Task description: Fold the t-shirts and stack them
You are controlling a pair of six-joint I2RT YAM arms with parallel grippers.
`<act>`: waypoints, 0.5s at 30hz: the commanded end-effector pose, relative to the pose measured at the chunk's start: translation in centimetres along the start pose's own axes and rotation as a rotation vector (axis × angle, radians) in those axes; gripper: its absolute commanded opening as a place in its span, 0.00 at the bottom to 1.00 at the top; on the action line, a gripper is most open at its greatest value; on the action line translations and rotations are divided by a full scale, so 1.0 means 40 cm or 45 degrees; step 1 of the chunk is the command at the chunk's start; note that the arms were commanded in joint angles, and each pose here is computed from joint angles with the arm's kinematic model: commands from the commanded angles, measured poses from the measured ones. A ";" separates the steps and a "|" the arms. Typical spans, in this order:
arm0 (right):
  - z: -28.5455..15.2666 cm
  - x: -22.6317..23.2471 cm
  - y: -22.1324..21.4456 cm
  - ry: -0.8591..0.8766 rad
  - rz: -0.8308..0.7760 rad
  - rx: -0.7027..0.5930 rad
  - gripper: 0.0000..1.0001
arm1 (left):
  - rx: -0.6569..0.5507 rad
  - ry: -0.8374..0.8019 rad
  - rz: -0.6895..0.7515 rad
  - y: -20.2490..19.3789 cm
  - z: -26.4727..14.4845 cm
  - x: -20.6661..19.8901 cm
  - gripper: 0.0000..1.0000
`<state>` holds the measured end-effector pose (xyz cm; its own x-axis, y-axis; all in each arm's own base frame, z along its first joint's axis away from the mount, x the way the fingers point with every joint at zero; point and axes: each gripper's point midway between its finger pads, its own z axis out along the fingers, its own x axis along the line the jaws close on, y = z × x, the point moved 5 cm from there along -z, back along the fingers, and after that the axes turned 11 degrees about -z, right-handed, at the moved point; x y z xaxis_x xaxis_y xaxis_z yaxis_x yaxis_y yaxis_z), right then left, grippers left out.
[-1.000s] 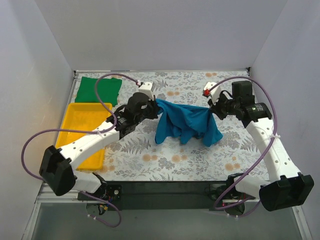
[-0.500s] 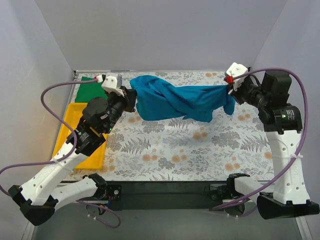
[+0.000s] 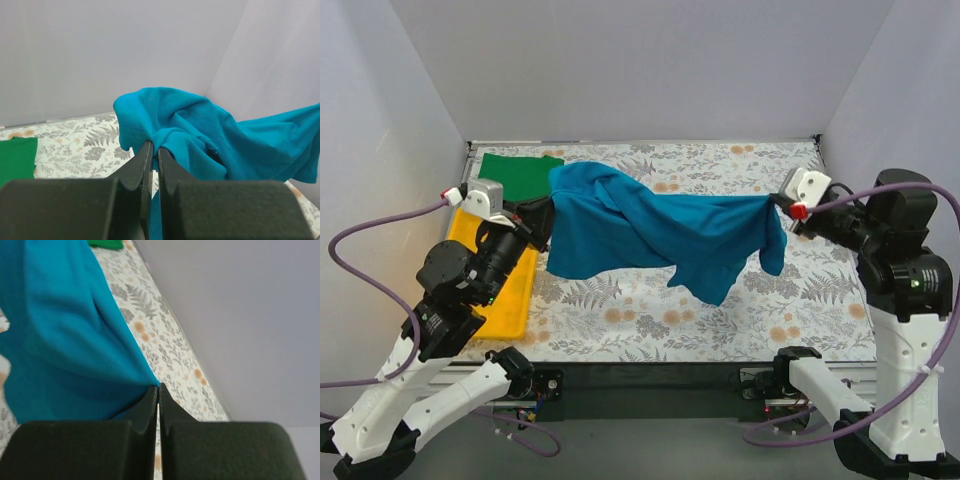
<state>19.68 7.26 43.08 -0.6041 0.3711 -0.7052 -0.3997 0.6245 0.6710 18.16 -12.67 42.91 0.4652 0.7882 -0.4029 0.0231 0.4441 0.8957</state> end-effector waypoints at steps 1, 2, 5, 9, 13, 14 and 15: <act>-0.042 0.082 0.061 0.158 -0.055 -0.199 0.01 | 0.078 0.011 -0.042 -0.040 -0.046 0.019 0.00; -0.039 0.092 0.058 0.174 -0.036 -0.210 0.01 | 0.081 0.025 -0.051 -0.047 -0.050 0.026 0.00; -0.003 0.102 -0.005 0.163 0.078 -0.126 0.01 | 0.115 0.115 -0.084 -0.098 -0.043 0.056 0.00; 0.093 0.113 -0.113 0.194 0.230 -0.051 0.01 | 0.225 0.304 -0.073 -0.218 0.007 0.114 0.00; 0.195 0.124 -0.213 0.215 0.381 -0.013 0.01 | 0.389 0.569 -0.039 -0.390 0.052 0.197 0.00; 0.215 0.117 -0.241 0.177 0.446 0.042 0.01 | 0.426 0.623 -0.037 -0.433 0.049 0.221 0.00; 0.254 0.120 -0.286 0.188 0.498 0.096 0.02 | 0.428 0.666 -0.043 -0.457 0.054 0.236 0.00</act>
<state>24.47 8.91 30.31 -0.8426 0.3917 -0.3697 -0.1202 0.5324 0.8379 22.95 -15.23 26.97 0.1393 0.9016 -0.4095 0.3350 0.3462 0.8763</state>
